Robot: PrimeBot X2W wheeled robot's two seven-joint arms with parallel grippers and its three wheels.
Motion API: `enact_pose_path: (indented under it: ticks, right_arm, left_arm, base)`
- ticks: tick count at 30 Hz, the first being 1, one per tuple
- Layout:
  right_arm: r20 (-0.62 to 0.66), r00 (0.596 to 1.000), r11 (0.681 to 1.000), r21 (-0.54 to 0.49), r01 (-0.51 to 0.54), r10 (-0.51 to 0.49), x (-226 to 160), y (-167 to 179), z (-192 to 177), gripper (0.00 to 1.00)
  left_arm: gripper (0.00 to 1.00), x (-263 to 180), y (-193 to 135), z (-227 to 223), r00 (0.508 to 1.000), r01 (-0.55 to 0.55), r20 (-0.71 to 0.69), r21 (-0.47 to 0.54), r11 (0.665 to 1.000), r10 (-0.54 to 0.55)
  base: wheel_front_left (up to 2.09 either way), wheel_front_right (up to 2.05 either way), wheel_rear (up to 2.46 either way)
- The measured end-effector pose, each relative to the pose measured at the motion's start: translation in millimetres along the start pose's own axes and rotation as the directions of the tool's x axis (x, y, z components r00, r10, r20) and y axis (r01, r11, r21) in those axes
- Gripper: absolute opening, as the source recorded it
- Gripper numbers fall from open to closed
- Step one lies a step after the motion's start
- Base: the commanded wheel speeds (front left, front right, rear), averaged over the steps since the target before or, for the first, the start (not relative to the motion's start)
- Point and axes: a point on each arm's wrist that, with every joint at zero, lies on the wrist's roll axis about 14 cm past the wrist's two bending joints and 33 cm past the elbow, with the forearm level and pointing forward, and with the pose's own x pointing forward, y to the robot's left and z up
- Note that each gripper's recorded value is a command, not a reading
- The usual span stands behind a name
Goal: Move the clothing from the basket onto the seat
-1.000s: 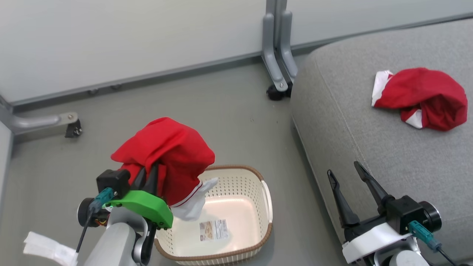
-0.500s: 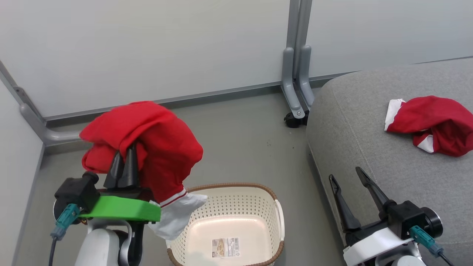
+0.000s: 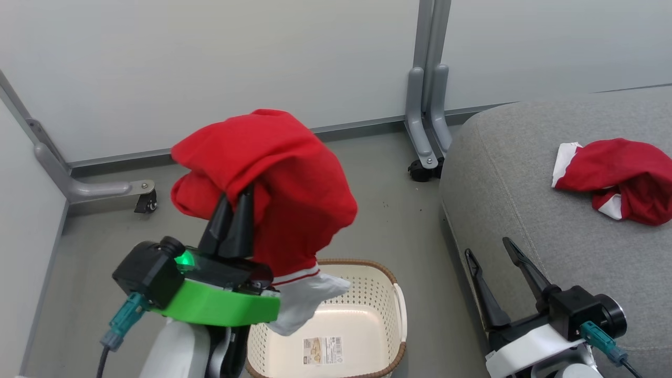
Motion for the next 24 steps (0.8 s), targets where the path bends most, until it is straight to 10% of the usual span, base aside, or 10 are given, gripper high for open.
enact_pose_path:
  ticks: [24]
  right_arm:
    - [-0.009,1.0,1.0,0.0,0.02,-0.02,-6,-6,-2,1.0]
  left_arm:
    - [0.0,4,-55,-12,0.987,0.154,-0.019,-0.143,0.978,-0.158]
  base:
    - [0.0,0.0,0.0]
